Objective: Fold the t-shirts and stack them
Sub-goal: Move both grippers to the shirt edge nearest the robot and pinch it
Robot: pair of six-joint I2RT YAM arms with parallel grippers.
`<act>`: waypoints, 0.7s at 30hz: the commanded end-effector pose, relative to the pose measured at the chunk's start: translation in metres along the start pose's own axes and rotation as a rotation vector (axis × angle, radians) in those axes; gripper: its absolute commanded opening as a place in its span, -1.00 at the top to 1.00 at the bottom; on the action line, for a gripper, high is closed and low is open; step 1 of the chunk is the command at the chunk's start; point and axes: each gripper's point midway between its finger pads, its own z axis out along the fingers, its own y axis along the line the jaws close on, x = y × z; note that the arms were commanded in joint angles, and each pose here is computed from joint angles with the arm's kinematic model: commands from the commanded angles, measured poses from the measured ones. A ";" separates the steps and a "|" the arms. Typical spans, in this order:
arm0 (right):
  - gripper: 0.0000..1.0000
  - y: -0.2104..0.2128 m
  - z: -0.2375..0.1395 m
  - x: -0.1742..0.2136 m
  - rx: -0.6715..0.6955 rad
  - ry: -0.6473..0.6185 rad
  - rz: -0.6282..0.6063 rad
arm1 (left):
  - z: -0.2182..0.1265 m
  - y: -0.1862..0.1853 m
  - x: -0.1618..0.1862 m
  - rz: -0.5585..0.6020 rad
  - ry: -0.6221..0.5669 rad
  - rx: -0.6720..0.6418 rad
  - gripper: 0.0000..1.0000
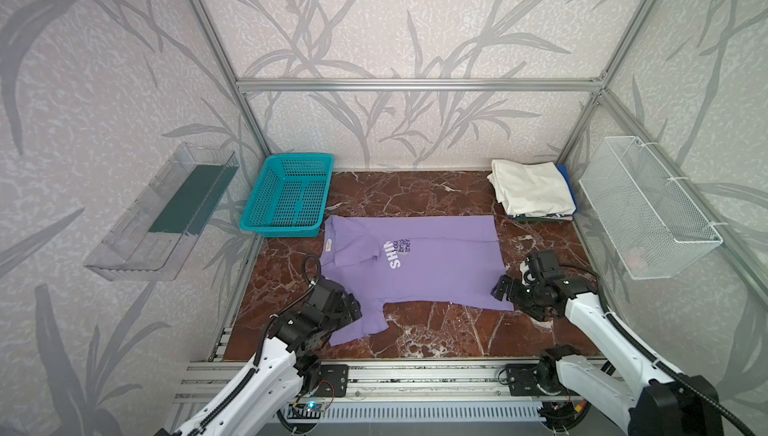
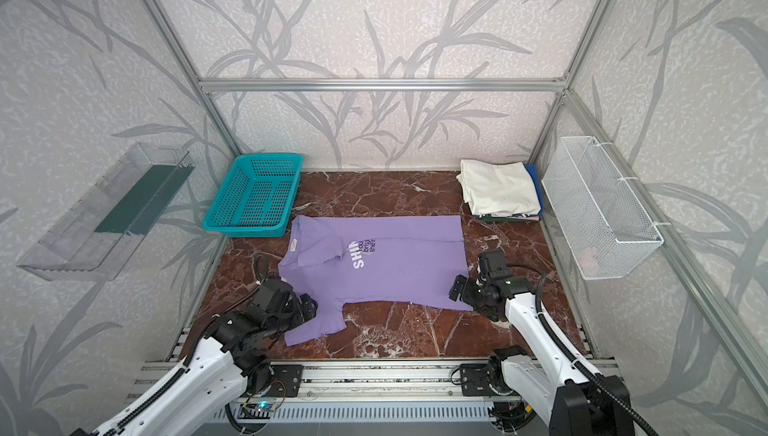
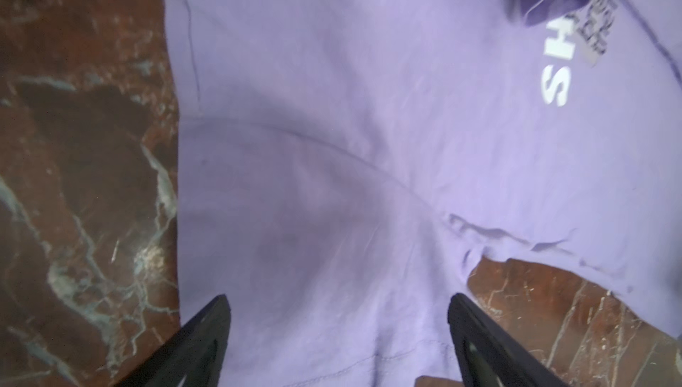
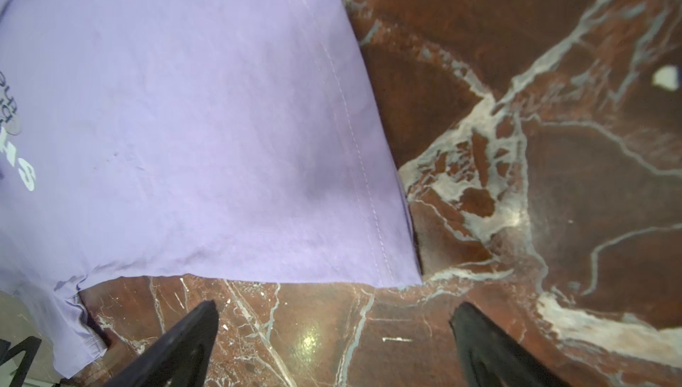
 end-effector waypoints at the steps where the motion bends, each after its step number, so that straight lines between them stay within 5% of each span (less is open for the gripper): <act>1: -1.00 -0.004 0.013 0.013 -0.027 0.043 0.075 | -0.005 0.015 0.014 -0.051 0.037 -0.047 -0.84; 15: -0.81 -0.018 0.025 0.029 -0.007 0.074 0.084 | -0.005 0.036 0.032 -0.035 0.054 -0.152 -0.80; 21: -0.43 -0.021 0.025 0.025 0.012 0.049 0.065 | 0.006 0.051 0.039 -0.053 0.053 -0.182 -0.71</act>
